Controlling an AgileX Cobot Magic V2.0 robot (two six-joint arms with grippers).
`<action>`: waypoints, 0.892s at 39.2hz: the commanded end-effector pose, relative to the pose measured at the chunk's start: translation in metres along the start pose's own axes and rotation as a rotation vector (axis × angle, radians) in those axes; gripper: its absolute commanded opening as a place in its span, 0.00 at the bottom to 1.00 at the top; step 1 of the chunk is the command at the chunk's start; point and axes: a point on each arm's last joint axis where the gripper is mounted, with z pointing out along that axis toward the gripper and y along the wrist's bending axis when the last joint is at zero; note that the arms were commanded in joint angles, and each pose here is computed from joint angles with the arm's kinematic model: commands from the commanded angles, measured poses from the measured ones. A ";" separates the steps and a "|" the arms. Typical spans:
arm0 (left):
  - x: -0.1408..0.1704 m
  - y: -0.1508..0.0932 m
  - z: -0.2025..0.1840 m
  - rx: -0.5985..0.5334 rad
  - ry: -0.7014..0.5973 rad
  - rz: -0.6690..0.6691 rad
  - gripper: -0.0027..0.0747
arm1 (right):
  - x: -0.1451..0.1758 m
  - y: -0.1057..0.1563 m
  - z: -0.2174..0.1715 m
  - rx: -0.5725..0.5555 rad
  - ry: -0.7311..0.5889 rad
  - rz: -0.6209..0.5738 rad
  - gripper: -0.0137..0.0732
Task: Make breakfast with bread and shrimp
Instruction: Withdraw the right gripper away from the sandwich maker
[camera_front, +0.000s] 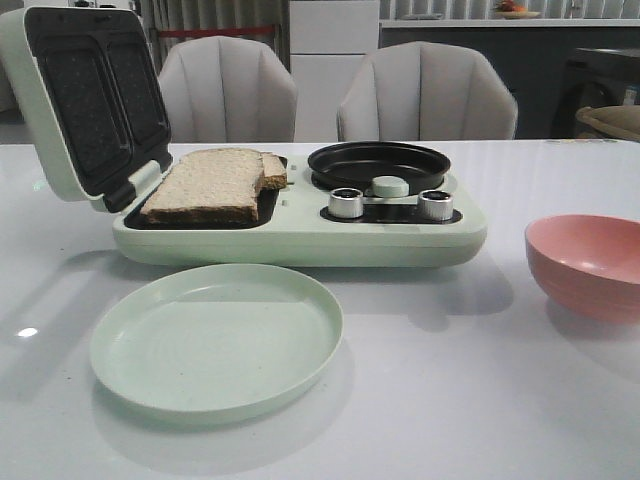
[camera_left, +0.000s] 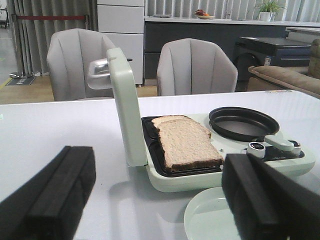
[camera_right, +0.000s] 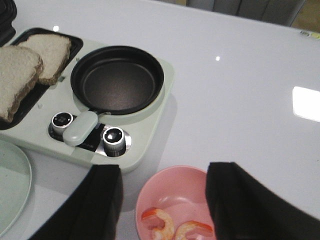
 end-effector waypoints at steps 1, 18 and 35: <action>-0.016 0.000 -0.001 -0.002 -0.098 -0.012 0.79 | -0.001 -0.002 -0.023 0.049 -0.224 0.002 0.71; -0.016 0.000 -0.001 -0.003 -0.103 -0.012 0.79 | 0.077 0.012 -0.066 -0.018 -0.415 0.061 0.71; -0.017 0.000 -0.001 -0.004 -0.112 -0.012 0.79 | 0.122 0.015 -0.092 -0.060 -0.517 0.052 0.71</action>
